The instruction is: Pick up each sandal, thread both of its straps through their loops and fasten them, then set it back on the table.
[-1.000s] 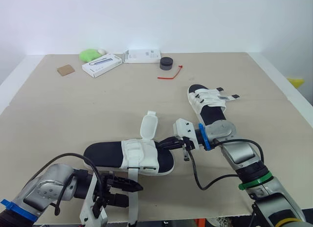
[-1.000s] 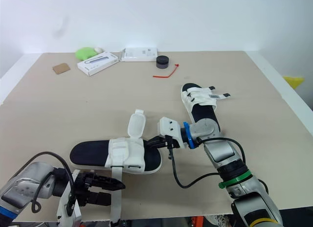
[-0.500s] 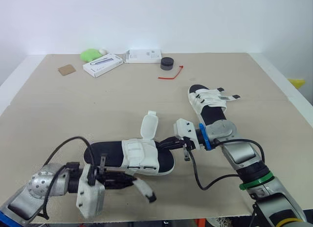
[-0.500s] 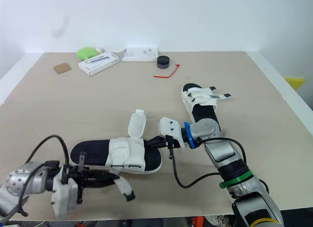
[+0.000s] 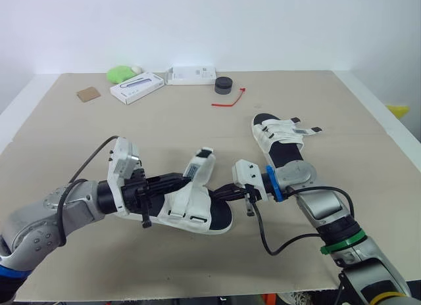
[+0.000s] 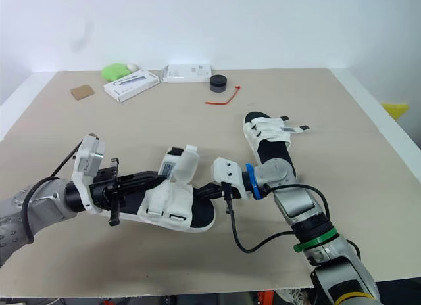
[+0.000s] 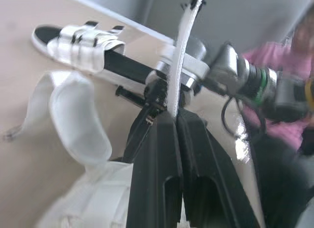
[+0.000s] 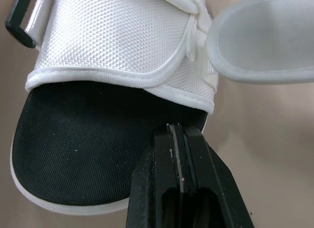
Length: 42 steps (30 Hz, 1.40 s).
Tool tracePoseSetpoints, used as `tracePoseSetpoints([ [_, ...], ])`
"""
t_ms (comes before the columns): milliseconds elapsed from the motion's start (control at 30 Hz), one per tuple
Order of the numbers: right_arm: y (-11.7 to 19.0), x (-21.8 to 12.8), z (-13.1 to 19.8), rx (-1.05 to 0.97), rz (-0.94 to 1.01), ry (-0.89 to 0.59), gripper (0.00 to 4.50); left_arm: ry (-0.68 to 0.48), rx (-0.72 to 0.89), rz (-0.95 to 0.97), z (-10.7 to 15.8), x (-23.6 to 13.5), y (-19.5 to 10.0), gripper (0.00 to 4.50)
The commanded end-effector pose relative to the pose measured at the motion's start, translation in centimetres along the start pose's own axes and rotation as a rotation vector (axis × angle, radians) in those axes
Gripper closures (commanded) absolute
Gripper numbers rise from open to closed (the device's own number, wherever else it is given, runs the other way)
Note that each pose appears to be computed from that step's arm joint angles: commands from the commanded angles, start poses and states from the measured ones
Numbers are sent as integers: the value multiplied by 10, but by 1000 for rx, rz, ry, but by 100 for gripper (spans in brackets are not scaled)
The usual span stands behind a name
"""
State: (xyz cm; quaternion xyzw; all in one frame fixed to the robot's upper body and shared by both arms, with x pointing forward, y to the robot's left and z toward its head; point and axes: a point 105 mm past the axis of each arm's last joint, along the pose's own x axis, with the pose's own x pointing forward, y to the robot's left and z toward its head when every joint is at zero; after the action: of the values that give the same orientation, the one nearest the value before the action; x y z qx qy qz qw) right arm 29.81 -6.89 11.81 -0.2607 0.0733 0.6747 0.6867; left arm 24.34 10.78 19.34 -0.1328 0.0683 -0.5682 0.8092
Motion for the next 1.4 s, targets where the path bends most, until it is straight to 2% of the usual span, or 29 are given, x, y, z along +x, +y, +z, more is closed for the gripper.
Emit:
tracePoseSetpoints([
  [33,-3,-2,7,-31,-6,-10,450,-38,-90,25,7,-2,8,444],
  [267,-4,-4,8,-35,-14,-7,450,-69,-273,96,-6,-7,33,444],
  [967,-4,-4,9,-31,-21,-12,450,70,-336,175,-44,-12,52,444],
  [1033,-5,-5,9,-32,-24,-10,450,67,-306,185,-42,-12,55,387],
  [1100,-5,-5,9,-32,-27,-10,450,45,-288,181,-37,-11,55,349],
  [1133,-5,-5,9,-31,-27,-10,450,38,-283,172,-35,-11,54,295],
  [1200,-5,-5,9,-31,-27,-10,450,47,-264,156,-34,-12,52,224],
  [1400,-5,-5,9,-34,-23,-9,450,80,-43,173,-10,-25,65,224],
])
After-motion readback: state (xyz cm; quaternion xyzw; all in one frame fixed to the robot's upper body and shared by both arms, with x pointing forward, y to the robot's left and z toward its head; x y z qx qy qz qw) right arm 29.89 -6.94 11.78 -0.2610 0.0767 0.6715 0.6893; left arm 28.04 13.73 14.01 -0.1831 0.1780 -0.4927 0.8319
